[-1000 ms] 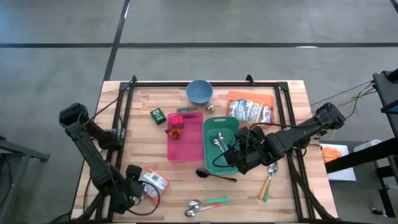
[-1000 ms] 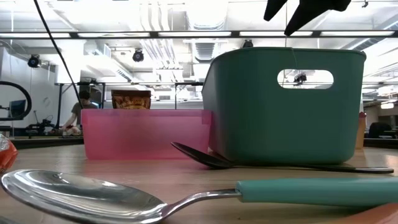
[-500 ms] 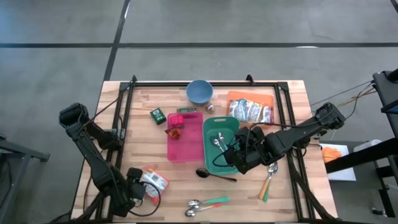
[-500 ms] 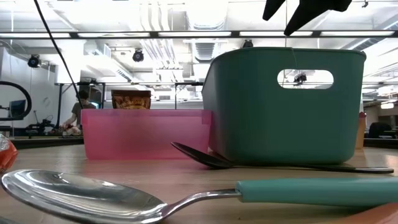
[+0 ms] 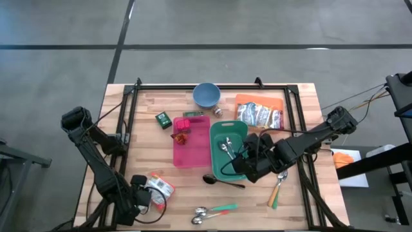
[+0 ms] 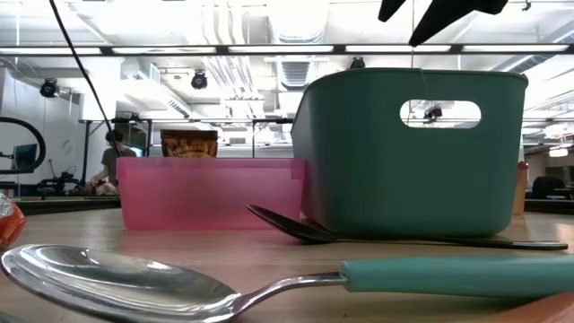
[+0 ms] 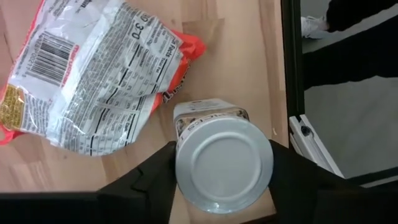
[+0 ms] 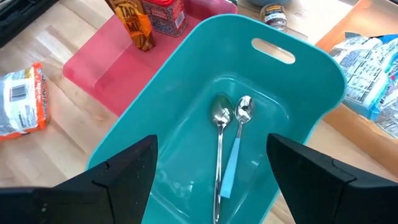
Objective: Pick & Place Food Item
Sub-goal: Put the white spice bottle into the red bin
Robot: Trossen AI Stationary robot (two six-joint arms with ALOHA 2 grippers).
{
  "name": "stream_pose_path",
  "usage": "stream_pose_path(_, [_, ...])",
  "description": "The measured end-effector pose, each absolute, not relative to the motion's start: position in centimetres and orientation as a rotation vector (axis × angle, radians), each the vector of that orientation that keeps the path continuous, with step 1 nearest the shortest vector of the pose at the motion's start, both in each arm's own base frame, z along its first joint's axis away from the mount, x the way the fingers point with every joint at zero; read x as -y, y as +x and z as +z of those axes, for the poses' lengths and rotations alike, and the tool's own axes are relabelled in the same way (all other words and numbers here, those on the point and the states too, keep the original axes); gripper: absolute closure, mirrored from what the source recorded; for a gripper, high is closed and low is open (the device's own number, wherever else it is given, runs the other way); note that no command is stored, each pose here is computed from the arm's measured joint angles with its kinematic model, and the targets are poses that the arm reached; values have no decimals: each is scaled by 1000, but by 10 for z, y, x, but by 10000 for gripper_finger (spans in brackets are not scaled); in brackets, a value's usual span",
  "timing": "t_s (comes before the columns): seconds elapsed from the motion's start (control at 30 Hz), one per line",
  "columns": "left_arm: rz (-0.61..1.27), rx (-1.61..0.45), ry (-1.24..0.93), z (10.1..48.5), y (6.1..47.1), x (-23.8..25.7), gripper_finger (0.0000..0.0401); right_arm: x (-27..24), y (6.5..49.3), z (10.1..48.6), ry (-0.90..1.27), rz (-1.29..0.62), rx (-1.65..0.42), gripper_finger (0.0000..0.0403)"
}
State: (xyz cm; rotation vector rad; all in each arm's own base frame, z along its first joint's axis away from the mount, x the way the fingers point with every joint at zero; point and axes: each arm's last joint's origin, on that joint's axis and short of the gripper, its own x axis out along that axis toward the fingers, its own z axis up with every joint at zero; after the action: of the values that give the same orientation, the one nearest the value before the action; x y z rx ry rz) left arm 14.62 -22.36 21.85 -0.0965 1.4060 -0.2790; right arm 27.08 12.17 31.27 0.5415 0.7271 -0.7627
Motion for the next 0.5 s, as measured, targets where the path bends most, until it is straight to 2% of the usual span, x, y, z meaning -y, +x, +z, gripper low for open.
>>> stream_pose_path(0.5, [-238,-1457,-235,229,146,227,214,-130,268,312,553,-739,-721,105])
